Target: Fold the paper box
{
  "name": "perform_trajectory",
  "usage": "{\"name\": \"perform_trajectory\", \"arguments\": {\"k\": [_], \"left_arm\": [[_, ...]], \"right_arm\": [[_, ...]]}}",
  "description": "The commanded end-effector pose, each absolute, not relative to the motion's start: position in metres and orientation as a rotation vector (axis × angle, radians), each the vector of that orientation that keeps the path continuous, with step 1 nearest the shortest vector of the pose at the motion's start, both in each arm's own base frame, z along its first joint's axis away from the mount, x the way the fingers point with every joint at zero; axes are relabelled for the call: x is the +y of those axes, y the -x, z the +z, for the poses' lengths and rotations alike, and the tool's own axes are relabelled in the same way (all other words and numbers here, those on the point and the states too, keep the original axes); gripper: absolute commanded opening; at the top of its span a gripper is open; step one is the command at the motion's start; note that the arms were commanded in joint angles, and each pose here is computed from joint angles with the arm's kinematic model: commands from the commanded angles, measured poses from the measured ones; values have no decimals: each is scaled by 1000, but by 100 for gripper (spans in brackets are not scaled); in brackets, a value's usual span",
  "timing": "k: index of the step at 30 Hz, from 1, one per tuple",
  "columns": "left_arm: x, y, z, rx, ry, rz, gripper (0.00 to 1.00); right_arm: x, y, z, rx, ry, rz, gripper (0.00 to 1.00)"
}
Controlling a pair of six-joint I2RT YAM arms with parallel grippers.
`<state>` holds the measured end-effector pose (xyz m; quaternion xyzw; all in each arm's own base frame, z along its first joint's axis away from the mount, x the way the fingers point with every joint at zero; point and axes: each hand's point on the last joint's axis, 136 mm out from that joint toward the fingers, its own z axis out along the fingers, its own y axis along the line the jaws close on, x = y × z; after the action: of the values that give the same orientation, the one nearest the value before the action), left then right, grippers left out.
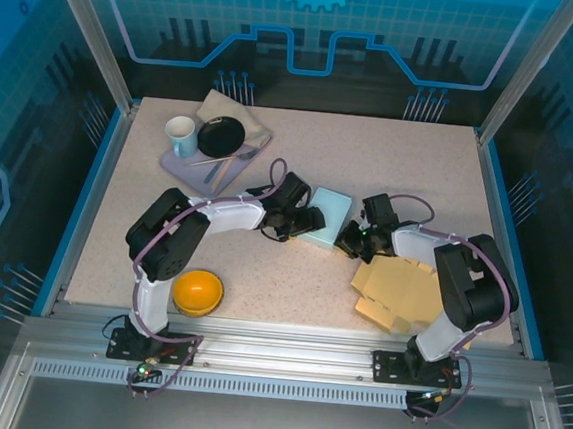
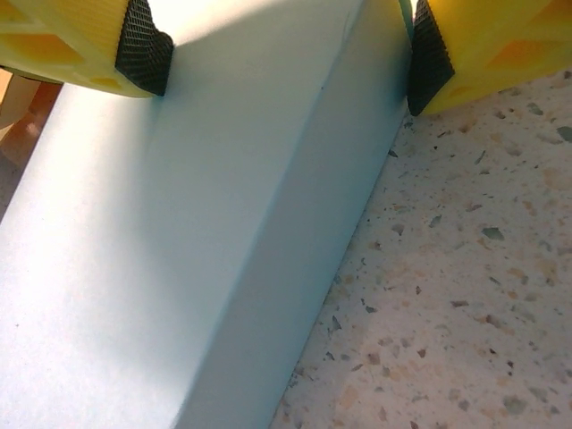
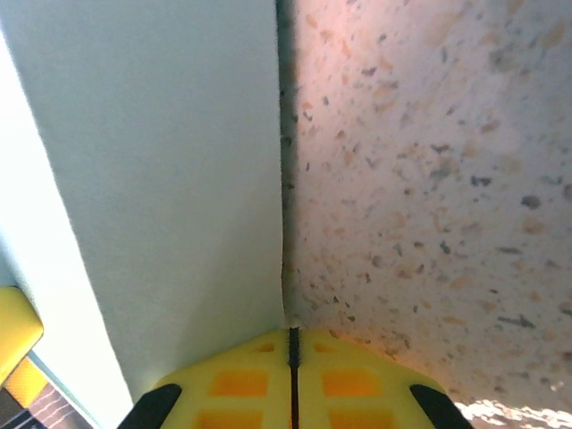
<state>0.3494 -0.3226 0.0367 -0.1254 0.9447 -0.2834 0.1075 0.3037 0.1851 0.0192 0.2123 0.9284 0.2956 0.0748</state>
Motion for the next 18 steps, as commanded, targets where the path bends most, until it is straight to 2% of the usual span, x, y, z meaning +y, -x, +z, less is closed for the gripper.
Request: {"name": "perform_trajectory", "arguments": {"k": [1, 5, 10, 18], "left_arm": [[-370, -290, 23, 2969, 227, -1083, 72], [-354, -295, 21, 2978, 267, -1067, 73], [-327, -306, 20, 2971, 266, -939, 73], [-296, -316, 20, 2970, 263, -797, 75]], "right_arm": [[260, -283, 71, 2711, -200, 1320, 7], [254, -282, 67, 2683, -193, 1350, 7], [229, -276, 58, 2760, -201, 1155, 7], [202, -264, 46, 2836, -277, 1007, 11]]}}
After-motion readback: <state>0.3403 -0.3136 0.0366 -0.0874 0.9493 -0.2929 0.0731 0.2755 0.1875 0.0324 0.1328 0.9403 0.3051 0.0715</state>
